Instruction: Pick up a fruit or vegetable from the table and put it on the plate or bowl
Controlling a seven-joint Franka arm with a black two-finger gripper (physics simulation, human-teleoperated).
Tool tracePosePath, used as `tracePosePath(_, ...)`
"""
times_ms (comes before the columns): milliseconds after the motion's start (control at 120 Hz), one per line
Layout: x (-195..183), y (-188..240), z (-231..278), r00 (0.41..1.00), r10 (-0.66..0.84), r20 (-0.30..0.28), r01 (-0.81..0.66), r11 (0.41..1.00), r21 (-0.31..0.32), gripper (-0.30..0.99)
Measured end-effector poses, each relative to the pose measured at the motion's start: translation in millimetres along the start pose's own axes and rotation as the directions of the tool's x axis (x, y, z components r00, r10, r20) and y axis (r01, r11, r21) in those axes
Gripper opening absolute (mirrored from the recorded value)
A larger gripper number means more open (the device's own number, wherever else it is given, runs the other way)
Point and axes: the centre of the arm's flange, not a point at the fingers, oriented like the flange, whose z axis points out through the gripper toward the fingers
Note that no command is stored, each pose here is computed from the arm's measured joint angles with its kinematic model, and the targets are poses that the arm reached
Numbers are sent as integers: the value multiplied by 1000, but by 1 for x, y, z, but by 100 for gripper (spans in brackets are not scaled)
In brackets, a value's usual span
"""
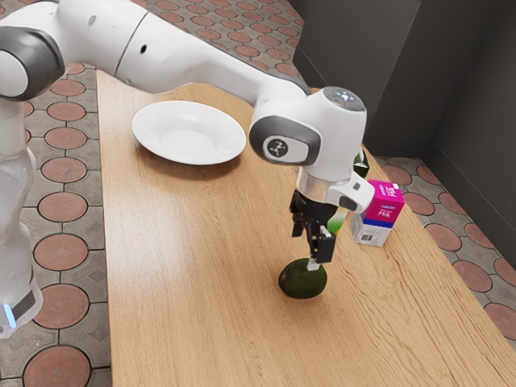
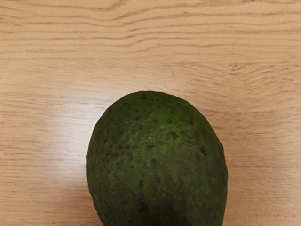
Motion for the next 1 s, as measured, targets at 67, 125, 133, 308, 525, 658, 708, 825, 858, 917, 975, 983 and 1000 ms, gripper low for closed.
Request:
tracePosePath(67,2,-4,1,1000,-13,-3,13,1000,-1,69)
tracePosePath(125,4,-7,3,1000,-22,-3,22,1000,-1,69)
tracePosePath(133,4,-7,3,1000,-23,-3,23,1000,-1,69)
tracePosePath(308,2,-9,19,999,-34,11,34,999,4,69)
tracePosePath(525,1,-5,24,999,-35,5,35,999,-1,69)
tracePosePath(658,0,-6,28,999,-41,7,41,999,-1,69)
tracePosePath(708,1,-8,31,999,-45,8,45,999,-1,69)
tracePosePath(825,5,-11,41,998,-56,16,56,998,1,69)
tracePosePath(858,6,-12,42,998,-57,18,57,998,1,69)
tracePosePath(917,6,-12,46,998,-59,20,59,998,1,69)
tracePosePath(975,5,-12,51,998,-59,25,59,998,3,69)
tracePosePath(983,5,-12,52,998,-59,26,58,998,3,69)
tracePosePath(1000,5,-12,53,998,-59,26,59,998,3,69)
